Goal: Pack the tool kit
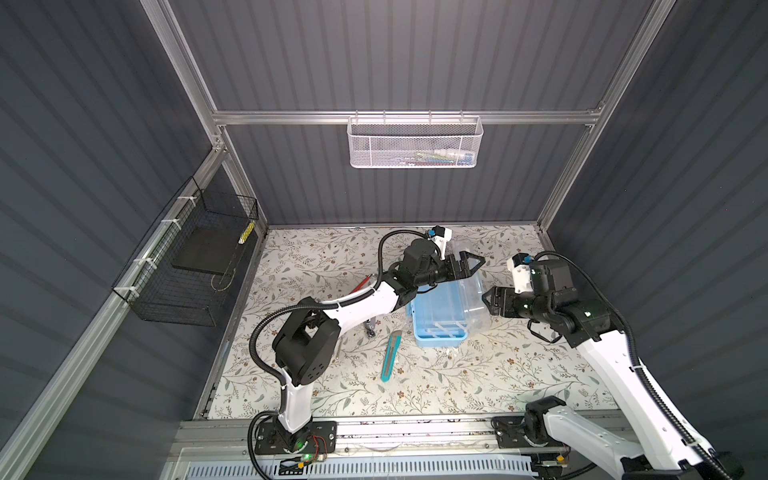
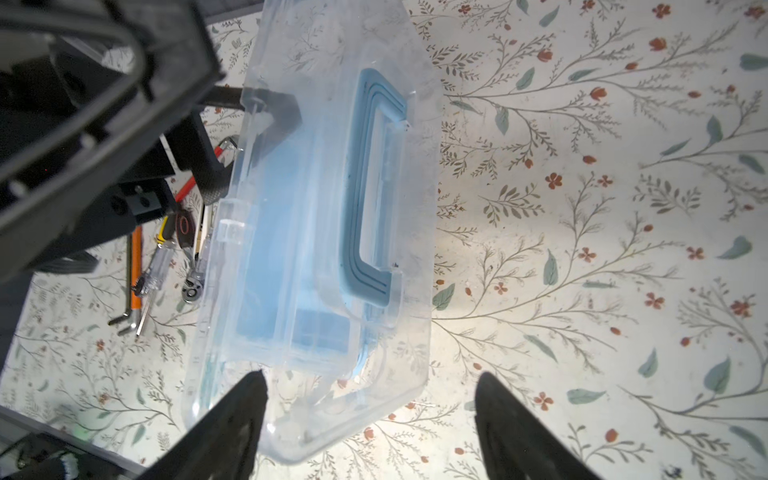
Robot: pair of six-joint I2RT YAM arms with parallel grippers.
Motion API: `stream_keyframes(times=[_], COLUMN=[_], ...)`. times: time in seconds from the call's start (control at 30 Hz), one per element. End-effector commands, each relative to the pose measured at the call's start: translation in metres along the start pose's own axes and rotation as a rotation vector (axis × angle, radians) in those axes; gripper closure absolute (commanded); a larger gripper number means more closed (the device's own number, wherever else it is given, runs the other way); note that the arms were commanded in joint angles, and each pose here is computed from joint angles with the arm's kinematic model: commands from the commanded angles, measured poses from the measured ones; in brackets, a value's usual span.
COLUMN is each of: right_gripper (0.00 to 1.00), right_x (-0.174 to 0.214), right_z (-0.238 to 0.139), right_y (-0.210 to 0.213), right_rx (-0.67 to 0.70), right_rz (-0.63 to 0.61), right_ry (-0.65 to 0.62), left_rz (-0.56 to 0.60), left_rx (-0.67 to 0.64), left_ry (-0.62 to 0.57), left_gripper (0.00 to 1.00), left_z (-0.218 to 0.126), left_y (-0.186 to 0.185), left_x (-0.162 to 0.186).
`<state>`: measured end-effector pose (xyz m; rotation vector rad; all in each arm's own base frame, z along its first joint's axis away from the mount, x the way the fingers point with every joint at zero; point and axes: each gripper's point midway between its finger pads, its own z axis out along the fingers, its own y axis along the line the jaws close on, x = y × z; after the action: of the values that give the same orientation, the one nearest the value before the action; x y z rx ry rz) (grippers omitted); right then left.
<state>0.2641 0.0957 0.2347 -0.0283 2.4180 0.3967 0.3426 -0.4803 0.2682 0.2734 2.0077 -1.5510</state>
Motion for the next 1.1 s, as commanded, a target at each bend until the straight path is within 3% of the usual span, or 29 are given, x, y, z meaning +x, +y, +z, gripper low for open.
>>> stream_keyframes(times=[0.0, 0.4, 0.83, 1.07], right_gripper=[0.13, 0.03, 0.02, 0.08], right_x=[-0.008, -0.012, -0.011, -0.006], right_z=[-0.005, -0.002, 0.019, 0.025], right_y=[0.004, 0.026, 0.035, 0.015], right_rx=[0.023, -0.022, -0.007, 0.101], right_rz=[-0.009, -0.036, -0.046, -0.077], right_ry=[-0.020, -0.030, -0.003, 0.018], left_rz=[0.031, 0.022, 0.016, 0.022], left_rx=[0.010, -0.020, -0.016, -0.013], left_ry=[-0.019, -0.033, -0.038, -0.035], left_gripper=[0.00, 0.00, 0.00, 0.00], left_z=[0.006, 0.014, 0.017, 0.014], left_y=[-0.010, -0.003, -0.004, -0.006], left_x=[-0.008, -0.011, -0.014, -0.013])
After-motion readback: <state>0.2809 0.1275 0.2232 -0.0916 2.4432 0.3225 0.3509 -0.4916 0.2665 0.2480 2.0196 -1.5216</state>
